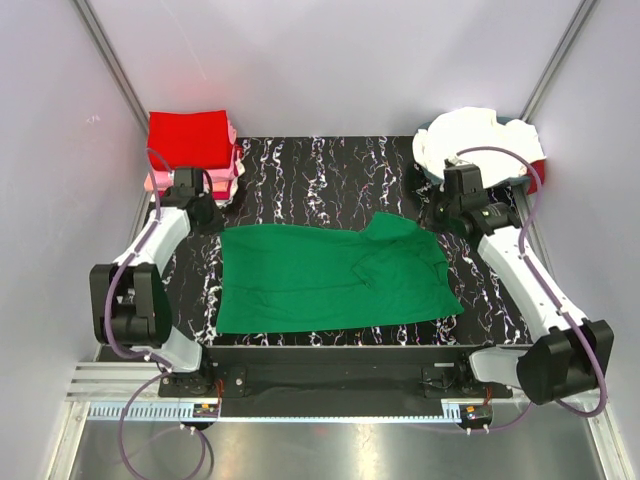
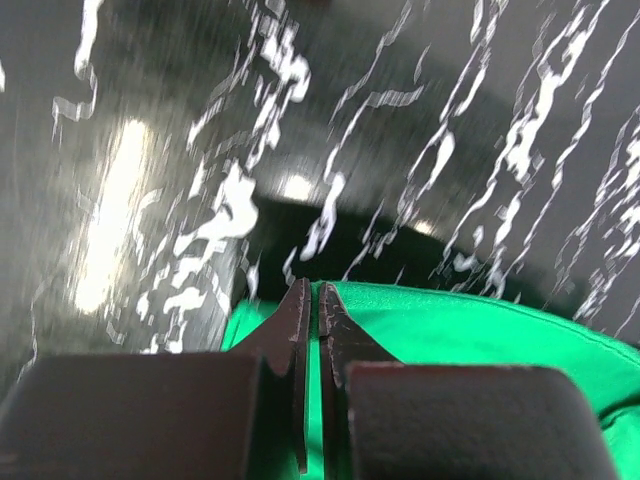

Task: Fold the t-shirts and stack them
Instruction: Fold the tshirt

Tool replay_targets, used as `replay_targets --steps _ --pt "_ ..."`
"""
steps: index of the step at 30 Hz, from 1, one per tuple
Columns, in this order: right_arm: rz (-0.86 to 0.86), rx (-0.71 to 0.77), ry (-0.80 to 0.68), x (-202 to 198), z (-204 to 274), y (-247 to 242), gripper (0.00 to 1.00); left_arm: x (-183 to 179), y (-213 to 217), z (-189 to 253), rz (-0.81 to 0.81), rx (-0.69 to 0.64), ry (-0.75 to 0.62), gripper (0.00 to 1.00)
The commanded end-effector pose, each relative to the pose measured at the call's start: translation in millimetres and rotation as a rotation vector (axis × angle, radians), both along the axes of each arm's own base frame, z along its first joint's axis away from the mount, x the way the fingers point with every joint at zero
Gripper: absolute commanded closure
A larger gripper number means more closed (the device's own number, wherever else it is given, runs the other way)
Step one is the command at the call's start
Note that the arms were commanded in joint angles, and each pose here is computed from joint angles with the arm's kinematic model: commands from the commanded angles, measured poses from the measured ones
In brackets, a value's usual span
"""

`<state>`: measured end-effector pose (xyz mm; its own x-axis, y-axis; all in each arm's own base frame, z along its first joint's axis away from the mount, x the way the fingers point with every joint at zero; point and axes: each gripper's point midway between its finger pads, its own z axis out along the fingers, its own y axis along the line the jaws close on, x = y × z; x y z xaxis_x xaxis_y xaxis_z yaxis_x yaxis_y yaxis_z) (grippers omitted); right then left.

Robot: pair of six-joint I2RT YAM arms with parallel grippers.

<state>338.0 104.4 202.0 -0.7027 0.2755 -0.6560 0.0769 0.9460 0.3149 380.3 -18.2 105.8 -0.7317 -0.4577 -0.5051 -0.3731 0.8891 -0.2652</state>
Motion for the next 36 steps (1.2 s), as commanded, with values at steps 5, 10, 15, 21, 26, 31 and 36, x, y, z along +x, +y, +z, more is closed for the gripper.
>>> replay_targets --steps 5,10,15,21,26,31,36 --pt "-0.102 -0.024 -0.01 -37.7 -4.5 -25.3 1.0 -37.6 0.6 4.5 -0.023 0.017 -0.031 1.0" --pt "-0.136 -0.016 0.003 -60.6 -10.9 -33.0 1.0 -60.2 1.2 -2.3 -0.018 0.019 0.001 1.0" --pt "-0.189 0.009 0.019 -80.6 -18.0 -39.4 1.0 -80.4 0.7 -4.6 -0.01 0.013 0.01 1.0" --pt "-0.293 0.068 0.056 -101.9 -36.8 -45.2 1.0 -104.6 1.1 -14.5 -0.003 0.011 0.058 1.0" --pt "-0.455 0.126 0.116 -124.2 -50.3 -55.1 1.0 -125.3 -3.1 -15.2 0.013 -0.019 0.119 0.92" --pt "-0.484 0.283 0.175 -159.4 -69.9 -41.7 0.55 -153.3 -13.6 -3.1 0.002 -0.077 0.184 0.6" --pt "-0.507 0.371 0.071 -174.3 -59.7 -46.3 0.25 -160.3 -16.0 19.6 0.004 -0.092 0.086 0.3"
